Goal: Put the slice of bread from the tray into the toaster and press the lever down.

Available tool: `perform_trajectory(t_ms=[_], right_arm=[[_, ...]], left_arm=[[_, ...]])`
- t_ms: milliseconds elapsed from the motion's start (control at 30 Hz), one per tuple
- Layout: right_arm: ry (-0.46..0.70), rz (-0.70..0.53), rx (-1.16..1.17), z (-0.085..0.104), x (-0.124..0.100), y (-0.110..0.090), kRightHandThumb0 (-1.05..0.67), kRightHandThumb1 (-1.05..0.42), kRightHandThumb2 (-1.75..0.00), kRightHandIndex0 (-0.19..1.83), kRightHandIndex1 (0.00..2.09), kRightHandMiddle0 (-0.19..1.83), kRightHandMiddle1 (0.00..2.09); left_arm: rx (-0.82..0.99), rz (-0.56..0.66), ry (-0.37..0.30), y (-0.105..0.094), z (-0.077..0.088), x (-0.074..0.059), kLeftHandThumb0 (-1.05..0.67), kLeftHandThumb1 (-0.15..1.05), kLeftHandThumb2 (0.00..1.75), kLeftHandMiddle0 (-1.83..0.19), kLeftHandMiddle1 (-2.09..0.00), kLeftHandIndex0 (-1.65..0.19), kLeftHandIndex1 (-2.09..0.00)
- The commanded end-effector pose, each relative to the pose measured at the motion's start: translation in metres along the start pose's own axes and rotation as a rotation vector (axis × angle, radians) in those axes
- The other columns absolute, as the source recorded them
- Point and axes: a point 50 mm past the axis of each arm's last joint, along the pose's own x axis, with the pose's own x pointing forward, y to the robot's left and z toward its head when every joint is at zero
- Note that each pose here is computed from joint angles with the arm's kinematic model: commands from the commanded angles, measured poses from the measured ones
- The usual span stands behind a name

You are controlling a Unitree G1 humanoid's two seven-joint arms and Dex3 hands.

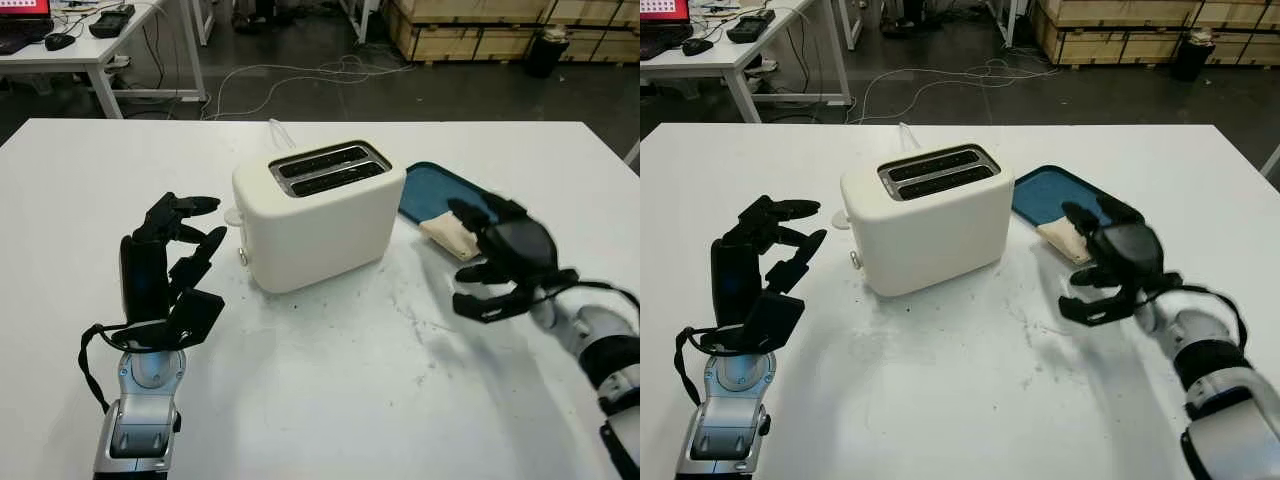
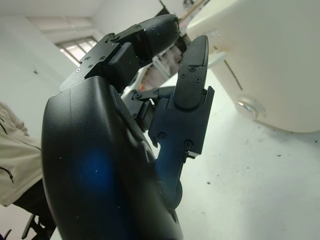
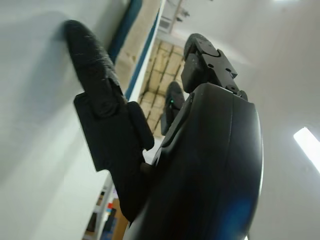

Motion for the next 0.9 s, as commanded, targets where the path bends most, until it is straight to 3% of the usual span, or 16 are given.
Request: perform_trajectory(t_ms=[0,333,567,600,633,667,700,800,867], right_arm=[[-0.010,0.004,-0.003,0.004,-0.001,0.006,-0.50,-0.83,-0.01,0.32,0.11,0.34,0.06],[0.036,0.124,-0.061,-0.005,-0.002,0.014,-0.55,-0.82,-0.01,0.30,0.10,0.33,0.03],[0.080,0.100,-0.190,-0.008,0.000,0.013,-0.54,-0.89,-0.02,0.43,0.20,0.45,0.08],[0.081,0.076,-0.218,-0.007,-0.001,0.013,-0.50,-0.90,-0.01,0.51,0.30,0.54,0.11],[0.083,0.050,-0.240,-0.007,-0.001,0.013,-0.48,-0.90,-0.01,0.49,0.68,0.64,0.17],[0.087,0.033,-0.254,-0.007,-0.002,0.013,-0.45,-0.91,-0.01,0.53,1.20,0.66,0.56],[0.092,0.023,-0.264,-0.007,-0.002,0.013,-0.43,-0.92,-0.05,0.61,1.52,0.56,1.04],[0.099,0.004,-0.294,-0.006,-0.003,0.014,-0.45,-0.92,-0.17,0.87,1.72,0.51,1.54],[0.096,0.003,-0.308,-0.006,-0.002,0.014,-0.46,-0.92,-0.20,0.98,1.74,0.56,1.51]], left_arm=[[0.003,0.014,-0.011,0.001,0.002,0.001,-0.34,0.92,0.10,-0.59,-1.41,-0.64,-0.82],[0.009,0.016,-0.035,0.003,0.003,0.001,-0.35,0.92,0.12,-0.58,-1.41,-0.63,-0.82],[0.008,0.016,-0.033,0.003,0.005,0.002,-0.34,0.92,0.12,-0.58,-1.43,-0.63,-0.82],[-0.001,0.016,-0.029,0.003,0.005,0.002,-0.35,0.92,0.12,-0.57,-1.42,-0.63,-0.83],[-0.003,0.015,-0.032,0.003,0.005,0.002,-0.35,0.92,0.12,-0.57,-1.42,-0.63,-0.83],[0.002,0.014,-0.036,0.003,0.004,0.002,-0.34,0.92,0.12,-0.57,-1.42,-0.63,-0.83],[0.014,0.014,-0.036,0.003,0.004,0.002,-0.35,0.92,0.12,-0.57,-1.42,-0.63,-0.83],[0.016,0.015,-0.034,0.003,0.004,0.001,-0.35,0.92,0.12,-0.58,-1.42,-0.63,-0.83],[0.015,0.013,-0.033,0.003,0.004,0.001,-0.36,0.92,0.12,-0.58,-1.42,-0.63,-0.82]])
